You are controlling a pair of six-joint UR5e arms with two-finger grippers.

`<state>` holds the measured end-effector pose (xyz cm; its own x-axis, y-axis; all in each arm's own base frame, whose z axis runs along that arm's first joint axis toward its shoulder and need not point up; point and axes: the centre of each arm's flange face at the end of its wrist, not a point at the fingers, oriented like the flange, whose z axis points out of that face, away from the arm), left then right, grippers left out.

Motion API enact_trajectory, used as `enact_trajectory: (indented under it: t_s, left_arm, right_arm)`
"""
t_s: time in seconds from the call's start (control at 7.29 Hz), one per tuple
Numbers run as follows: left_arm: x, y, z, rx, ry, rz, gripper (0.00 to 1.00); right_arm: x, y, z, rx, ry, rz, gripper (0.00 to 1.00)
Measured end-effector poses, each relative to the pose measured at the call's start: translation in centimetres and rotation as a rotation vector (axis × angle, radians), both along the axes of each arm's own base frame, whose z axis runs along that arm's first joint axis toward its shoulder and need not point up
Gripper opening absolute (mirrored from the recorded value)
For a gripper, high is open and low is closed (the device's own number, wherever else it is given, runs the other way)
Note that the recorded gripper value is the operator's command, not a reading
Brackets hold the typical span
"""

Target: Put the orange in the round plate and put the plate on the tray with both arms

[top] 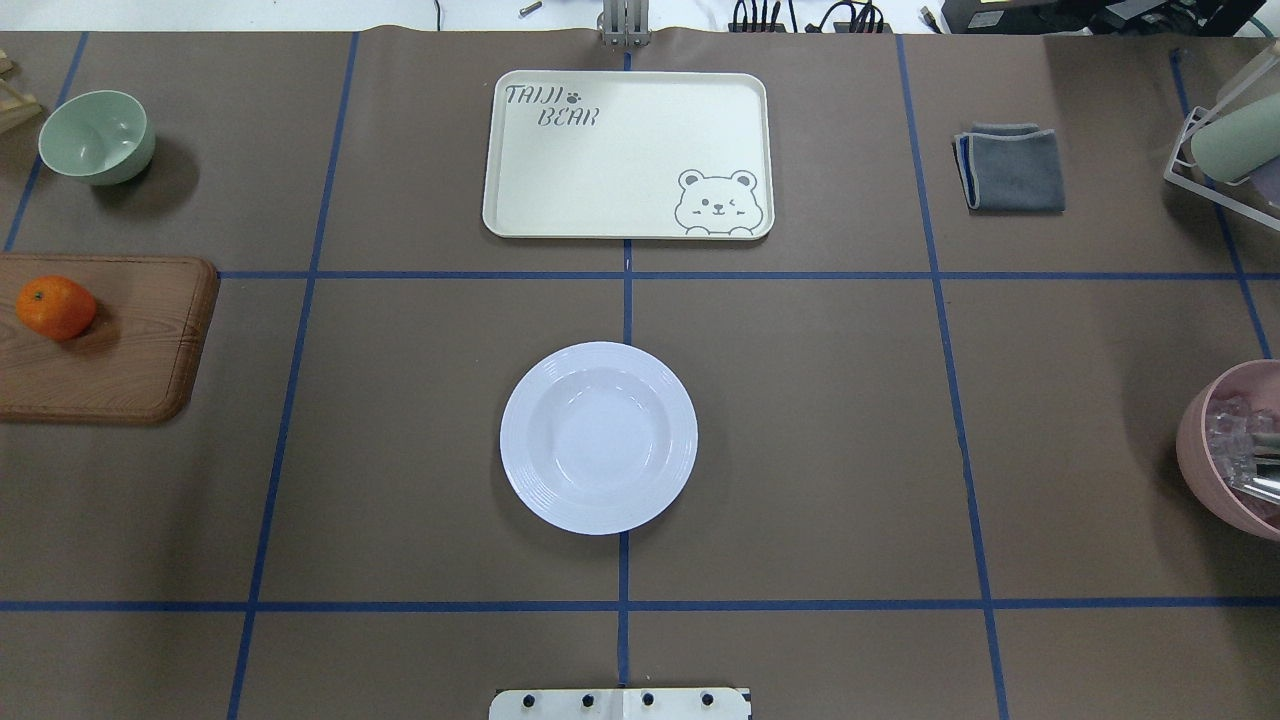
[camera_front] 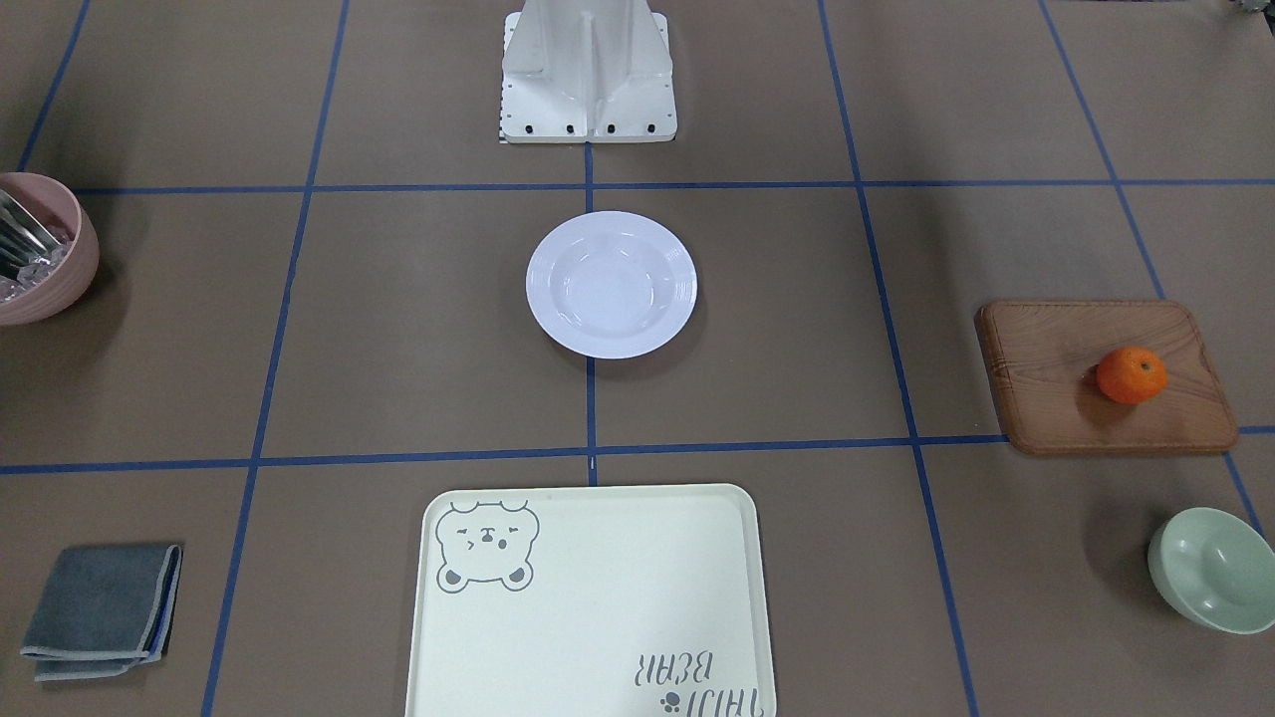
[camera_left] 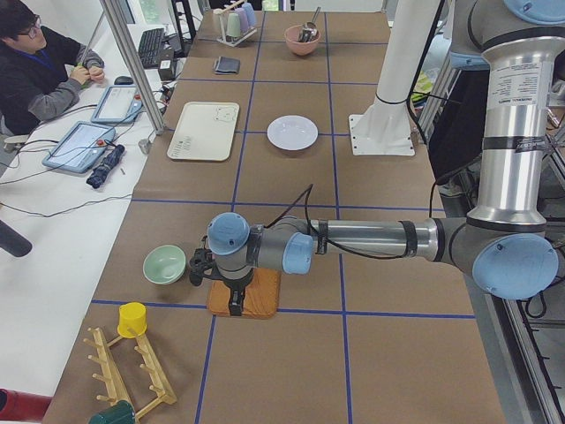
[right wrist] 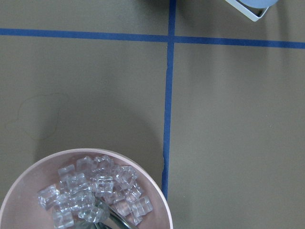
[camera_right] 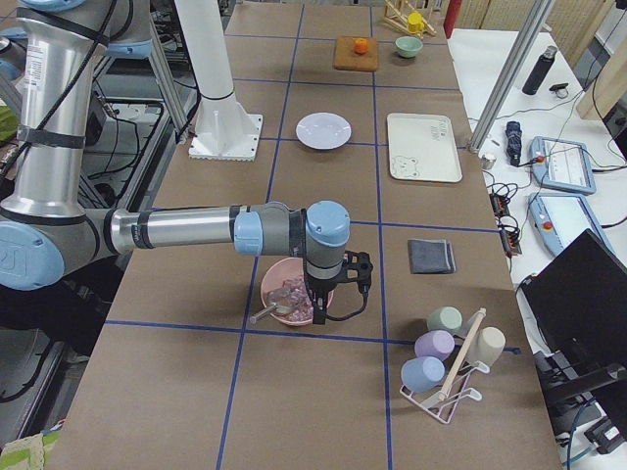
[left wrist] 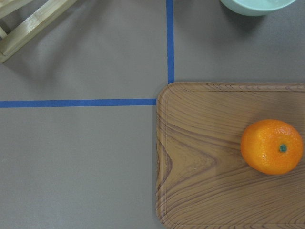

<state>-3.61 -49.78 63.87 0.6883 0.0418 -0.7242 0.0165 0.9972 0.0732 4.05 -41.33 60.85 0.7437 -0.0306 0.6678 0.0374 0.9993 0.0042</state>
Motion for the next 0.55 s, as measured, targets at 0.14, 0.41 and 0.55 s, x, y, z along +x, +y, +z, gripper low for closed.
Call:
enact_trajectory:
  t_s: [0.14, 0.41, 0.55]
  left_arm:
    - [0.0, -0.1, -0.8, 0.026, 0.001, 0.001, 0.98]
    - [0.2, 0.1, -1.8, 0.092, 0.004, 0.004, 0.98]
    - [0.3, -0.1, -2.6, 0.150, 0.007, 0.003, 0.98]
  right_arm:
    - [0.0, -0.3, -0.8, 0.017, -0.002, -0.001, 1.00]
    - [-0.3, -1.3, -2.6, 0.055, -0.025, -0.005, 1.00]
    - [-0.6, -2.7, -4.5, 0.091, -0.055, -0.006, 1.00]
